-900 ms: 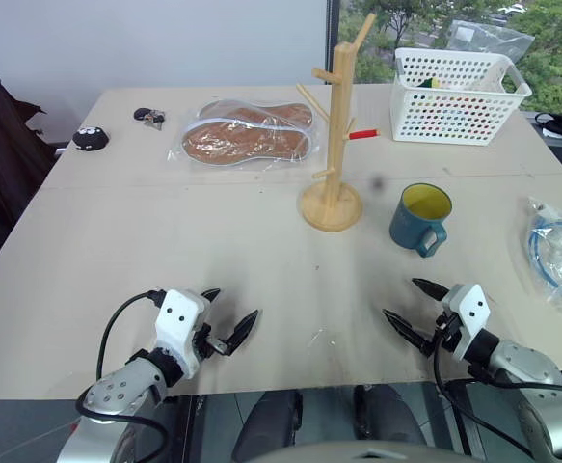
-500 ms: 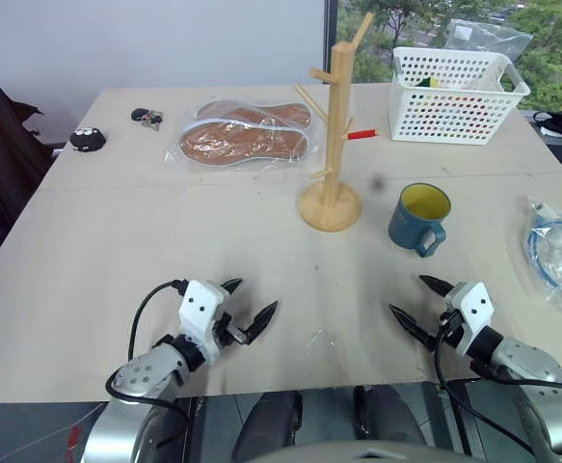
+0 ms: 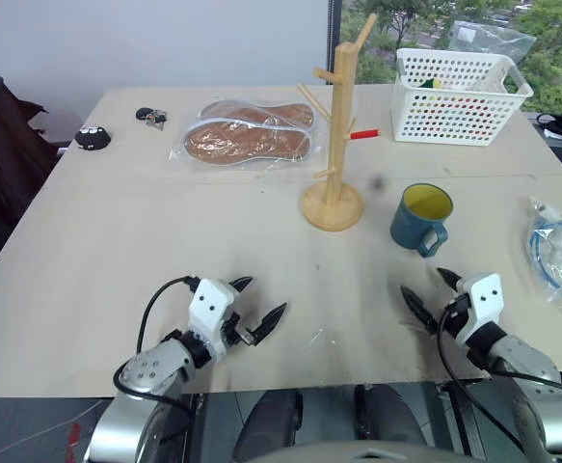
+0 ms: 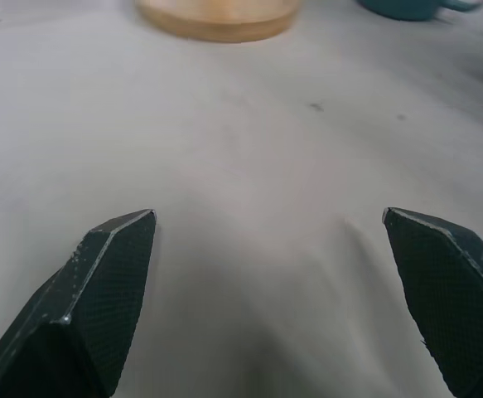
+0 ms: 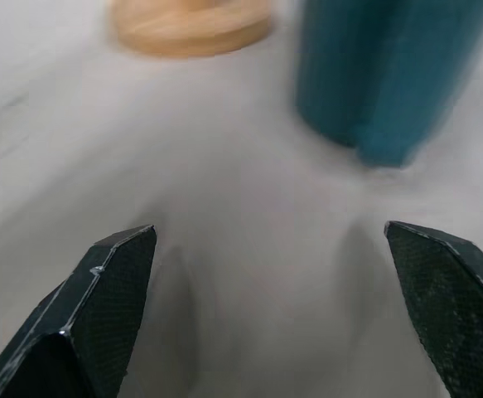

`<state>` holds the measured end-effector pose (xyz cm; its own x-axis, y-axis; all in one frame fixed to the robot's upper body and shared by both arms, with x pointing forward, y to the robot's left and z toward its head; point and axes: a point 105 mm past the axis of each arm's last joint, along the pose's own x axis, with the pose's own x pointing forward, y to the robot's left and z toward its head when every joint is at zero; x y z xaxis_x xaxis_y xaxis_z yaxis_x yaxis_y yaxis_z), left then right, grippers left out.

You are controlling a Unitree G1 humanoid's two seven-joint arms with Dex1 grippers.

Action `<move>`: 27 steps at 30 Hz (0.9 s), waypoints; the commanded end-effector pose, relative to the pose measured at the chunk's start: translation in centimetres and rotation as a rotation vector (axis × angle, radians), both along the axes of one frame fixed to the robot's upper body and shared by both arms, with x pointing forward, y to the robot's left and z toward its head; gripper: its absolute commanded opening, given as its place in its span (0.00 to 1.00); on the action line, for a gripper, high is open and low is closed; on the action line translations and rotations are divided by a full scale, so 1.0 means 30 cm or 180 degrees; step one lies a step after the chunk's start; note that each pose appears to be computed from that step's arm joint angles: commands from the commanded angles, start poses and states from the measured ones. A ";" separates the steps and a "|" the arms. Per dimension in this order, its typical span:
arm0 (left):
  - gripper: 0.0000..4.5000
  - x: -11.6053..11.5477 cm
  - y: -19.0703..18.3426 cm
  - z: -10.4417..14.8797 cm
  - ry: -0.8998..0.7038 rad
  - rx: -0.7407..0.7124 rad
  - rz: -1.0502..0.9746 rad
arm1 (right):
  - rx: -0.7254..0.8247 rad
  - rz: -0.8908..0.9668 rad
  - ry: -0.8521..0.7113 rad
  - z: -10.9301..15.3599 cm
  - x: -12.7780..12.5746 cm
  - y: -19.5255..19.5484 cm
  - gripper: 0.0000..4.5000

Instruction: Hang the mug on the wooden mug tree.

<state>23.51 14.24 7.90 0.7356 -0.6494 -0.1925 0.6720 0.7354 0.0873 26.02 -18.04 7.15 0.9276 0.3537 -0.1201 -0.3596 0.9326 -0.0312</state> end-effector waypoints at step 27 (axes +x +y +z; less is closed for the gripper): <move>1.00 0.030 -0.187 0.237 -0.0453 -0.0019 -0.1277 | 0.0190 -0.1017 -0.0407 0.098 0.129 -0.055 0.94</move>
